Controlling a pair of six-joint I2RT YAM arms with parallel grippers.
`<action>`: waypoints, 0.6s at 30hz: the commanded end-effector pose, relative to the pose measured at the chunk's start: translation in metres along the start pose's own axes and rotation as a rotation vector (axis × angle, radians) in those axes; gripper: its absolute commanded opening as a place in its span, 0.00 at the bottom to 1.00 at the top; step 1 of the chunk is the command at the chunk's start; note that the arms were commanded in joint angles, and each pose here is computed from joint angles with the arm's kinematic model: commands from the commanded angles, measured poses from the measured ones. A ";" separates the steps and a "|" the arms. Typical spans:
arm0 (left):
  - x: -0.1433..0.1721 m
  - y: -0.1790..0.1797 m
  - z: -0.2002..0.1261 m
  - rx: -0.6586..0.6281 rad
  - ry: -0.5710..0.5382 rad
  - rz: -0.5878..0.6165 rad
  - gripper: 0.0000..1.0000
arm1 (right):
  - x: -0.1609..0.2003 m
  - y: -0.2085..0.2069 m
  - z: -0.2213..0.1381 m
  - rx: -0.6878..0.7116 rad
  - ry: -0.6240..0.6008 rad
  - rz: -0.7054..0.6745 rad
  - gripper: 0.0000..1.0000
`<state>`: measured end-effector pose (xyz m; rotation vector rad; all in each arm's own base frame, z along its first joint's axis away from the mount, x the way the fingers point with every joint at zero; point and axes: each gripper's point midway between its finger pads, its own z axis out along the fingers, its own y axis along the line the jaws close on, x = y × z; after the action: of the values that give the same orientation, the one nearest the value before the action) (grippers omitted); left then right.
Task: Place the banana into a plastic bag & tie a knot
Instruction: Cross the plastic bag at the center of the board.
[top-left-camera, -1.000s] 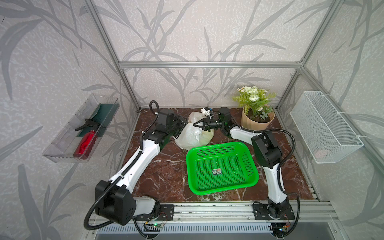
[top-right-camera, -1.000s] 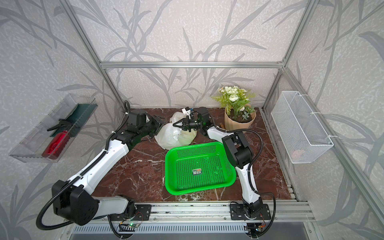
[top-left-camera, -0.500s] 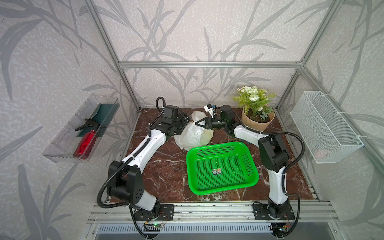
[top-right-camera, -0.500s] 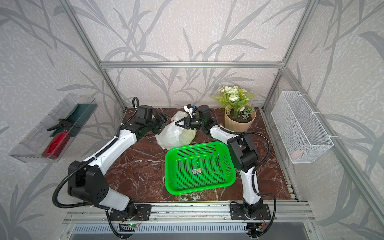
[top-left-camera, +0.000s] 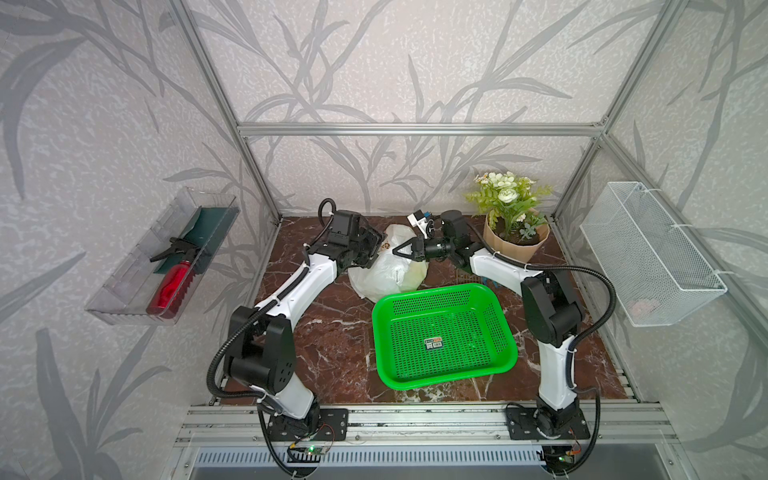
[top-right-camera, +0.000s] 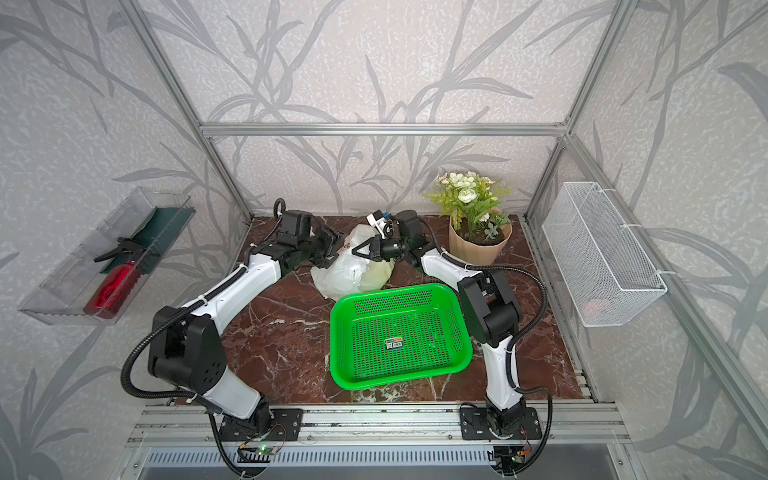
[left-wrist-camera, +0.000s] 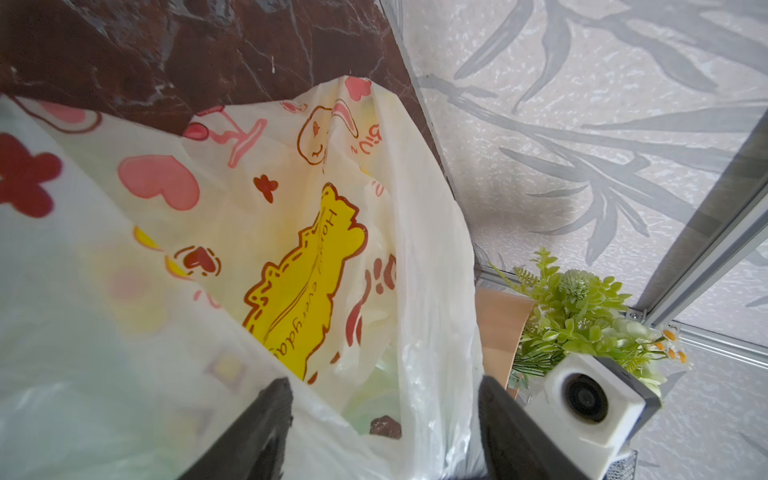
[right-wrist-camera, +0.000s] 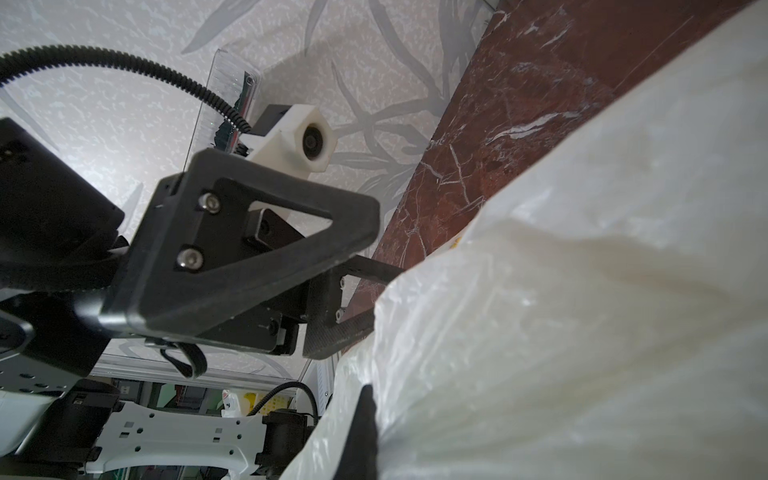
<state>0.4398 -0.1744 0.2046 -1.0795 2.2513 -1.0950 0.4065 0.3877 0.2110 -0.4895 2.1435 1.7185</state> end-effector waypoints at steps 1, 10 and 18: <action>0.016 -0.001 0.002 0.006 0.085 -0.102 0.68 | -0.008 0.022 -0.001 -0.037 -0.001 -0.054 0.00; -0.001 0.001 0.021 0.026 0.016 -0.199 0.64 | -0.002 0.032 0.011 -0.075 0.025 -0.056 0.00; -0.003 -0.002 0.027 0.059 0.009 -0.227 0.11 | 0.000 0.033 0.009 -0.072 0.019 -0.060 0.00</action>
<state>0.4560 -0.1842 0.1724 -1.3286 2.1935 -1.2007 0.3971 0.3999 0.2196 -0.5225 2.1327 1.7501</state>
